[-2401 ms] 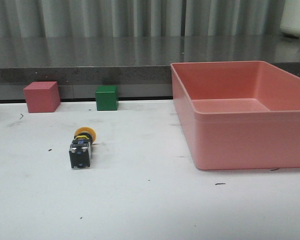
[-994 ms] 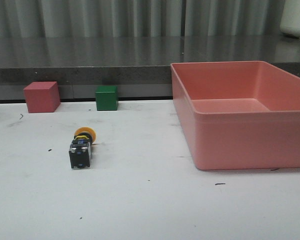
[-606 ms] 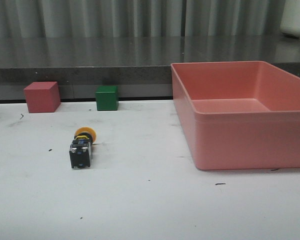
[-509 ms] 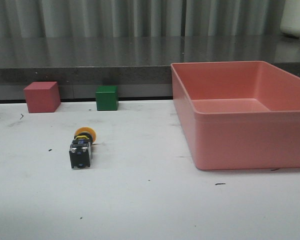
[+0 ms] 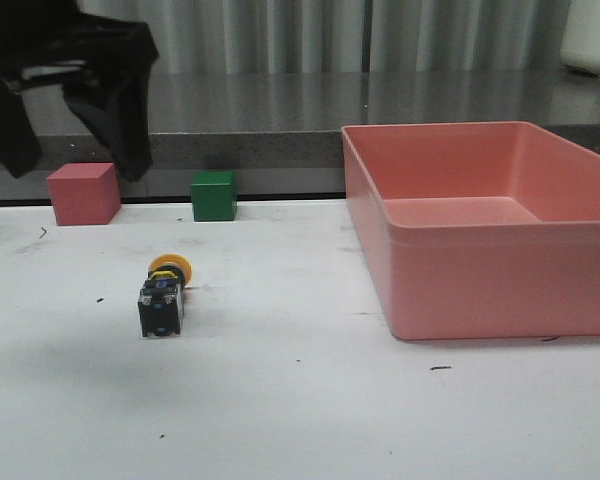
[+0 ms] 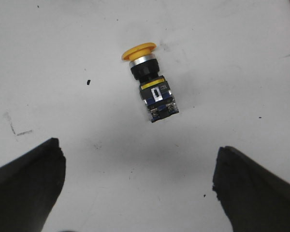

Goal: Place and stand button with both arms
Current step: 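Lower the left gripper over the lying button and close on it, then lift the button with the left gripper and rotate it cap-up, then lower the button upright onto the table and open the left gripper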

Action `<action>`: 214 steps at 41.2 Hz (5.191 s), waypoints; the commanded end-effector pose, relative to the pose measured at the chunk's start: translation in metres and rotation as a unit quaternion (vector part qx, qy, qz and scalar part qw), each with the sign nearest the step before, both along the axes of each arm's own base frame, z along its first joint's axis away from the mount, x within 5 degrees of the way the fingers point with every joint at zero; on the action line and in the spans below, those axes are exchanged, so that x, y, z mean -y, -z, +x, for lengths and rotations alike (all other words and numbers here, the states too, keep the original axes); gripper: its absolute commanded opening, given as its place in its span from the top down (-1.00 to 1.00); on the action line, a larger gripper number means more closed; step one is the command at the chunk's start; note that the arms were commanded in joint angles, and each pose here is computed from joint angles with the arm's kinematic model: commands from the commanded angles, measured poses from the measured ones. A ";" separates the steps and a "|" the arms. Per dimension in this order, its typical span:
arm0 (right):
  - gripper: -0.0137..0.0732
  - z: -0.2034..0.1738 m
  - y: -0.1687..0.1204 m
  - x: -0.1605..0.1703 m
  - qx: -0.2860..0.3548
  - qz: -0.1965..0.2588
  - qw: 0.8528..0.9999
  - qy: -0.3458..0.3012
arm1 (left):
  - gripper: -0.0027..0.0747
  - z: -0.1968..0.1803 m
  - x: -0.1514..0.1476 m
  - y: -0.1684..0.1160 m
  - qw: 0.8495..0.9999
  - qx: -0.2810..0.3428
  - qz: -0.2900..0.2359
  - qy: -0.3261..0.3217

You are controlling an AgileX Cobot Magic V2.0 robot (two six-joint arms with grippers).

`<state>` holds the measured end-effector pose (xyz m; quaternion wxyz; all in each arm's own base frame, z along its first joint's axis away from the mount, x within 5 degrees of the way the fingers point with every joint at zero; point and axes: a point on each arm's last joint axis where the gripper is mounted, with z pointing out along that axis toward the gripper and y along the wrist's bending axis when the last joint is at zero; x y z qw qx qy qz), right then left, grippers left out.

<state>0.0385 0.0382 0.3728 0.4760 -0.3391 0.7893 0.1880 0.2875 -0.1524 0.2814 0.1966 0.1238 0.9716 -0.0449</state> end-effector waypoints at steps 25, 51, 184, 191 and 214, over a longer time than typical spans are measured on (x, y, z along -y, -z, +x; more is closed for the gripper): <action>-0.32 0.002 -0.012 -0.001 0.037 0.023 0.999 0.000 | -0.56 0.070 0.046 0.055 0.992 -0.047 0.011 -0.114; -0.32 0.002 -0.012 -0.001 0.037 0.023 0.999 0.000 | -0.38 0.093 0.041 0.092 0.986 -0.064 -0.017 -0.151; -0.32 0.002 -0.011 -0.001 0.036 0.022 0.999 0.000 | 0.36 0.005 -0.072 0.144 0.834 0.520 -0.185 -0.006; -0.32 0.002 -0.011 -0.001 0.036 0.022 0.999 0.000 | 0.36 0.012 -0.071 0.149 0.834 0.520 -0.186 -0.006; -0.32 0.002 -0.011 -0.001 0.036 0.022 0.999 0.000 | -0.22 -0.004 -0.075 0.150 0.840 0.511 -0.183 -0.008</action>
